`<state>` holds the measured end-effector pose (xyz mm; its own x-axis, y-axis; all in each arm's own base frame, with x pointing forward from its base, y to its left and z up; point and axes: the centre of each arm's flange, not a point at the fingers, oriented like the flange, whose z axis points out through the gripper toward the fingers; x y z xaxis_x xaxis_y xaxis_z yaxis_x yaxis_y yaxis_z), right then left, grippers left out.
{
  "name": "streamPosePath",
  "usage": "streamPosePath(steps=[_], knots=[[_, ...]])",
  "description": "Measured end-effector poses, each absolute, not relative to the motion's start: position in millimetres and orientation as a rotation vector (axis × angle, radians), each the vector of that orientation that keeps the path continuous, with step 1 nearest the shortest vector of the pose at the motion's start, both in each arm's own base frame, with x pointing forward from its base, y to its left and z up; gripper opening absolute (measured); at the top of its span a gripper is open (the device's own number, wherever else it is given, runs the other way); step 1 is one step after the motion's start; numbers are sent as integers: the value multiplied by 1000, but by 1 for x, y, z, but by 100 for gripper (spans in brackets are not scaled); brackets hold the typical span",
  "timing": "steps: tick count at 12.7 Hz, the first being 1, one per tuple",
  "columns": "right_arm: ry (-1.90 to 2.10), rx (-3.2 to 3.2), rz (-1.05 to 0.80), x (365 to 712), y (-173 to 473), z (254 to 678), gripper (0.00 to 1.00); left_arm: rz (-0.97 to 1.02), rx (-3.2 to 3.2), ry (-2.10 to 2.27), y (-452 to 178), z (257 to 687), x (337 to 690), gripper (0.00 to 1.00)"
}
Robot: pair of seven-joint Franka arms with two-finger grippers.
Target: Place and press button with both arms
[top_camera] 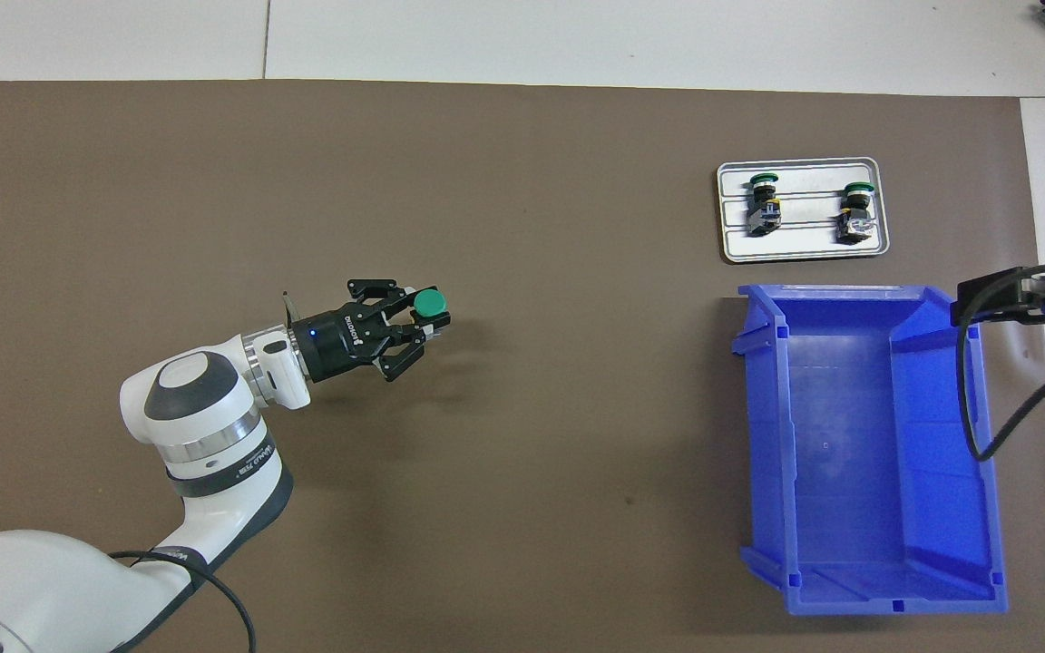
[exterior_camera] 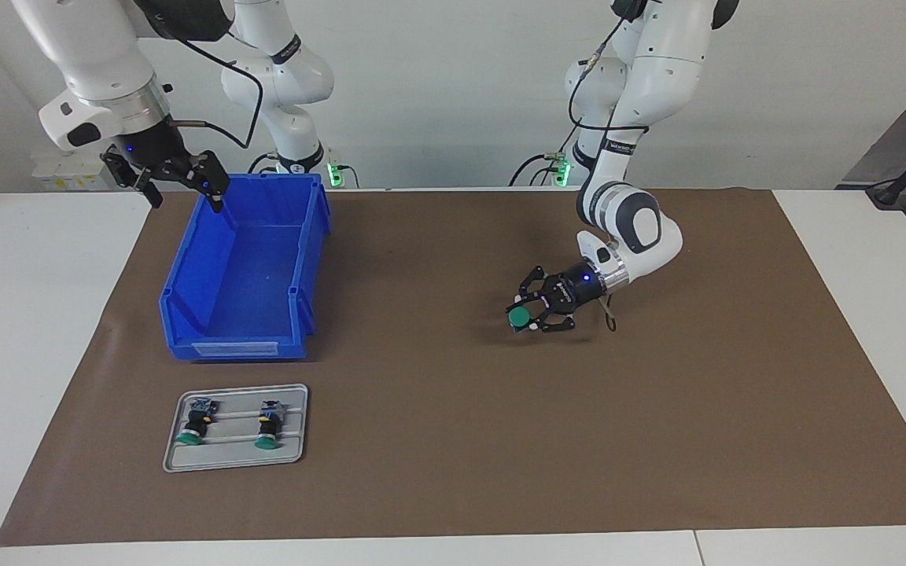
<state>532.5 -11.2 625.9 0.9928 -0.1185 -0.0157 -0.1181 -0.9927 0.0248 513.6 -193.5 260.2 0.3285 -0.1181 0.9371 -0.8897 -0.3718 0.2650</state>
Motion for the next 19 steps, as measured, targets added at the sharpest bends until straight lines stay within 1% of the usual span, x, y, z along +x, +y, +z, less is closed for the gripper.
streamPosePath(steps=[6,13,15,16,17,18,19], knots=[[-185,3112,-27,532,-11,626,100,1070,1739,-938,-206,234,493,38],[-185,3112,-27,532,-11,626,100,1061,1748,-939,-203,228,489,39],[-185,3112,-27,532,-11,626,100,1059,1750,-939,-202,227,488,42],[-185,3112,-27,532,-11,626,100,1057,1753,-939,-202,226,487,48],[-185,3112,-27,532,-11,626,100,1056,1755,-938,-201,226,487,48],[-185,3112,-27,532,-11,626,100,1056,1756,-938,-201,226,487,53],[-185,3112,-27,532,-11,626,100,1056,1756,-938,-201,226,487,53]])
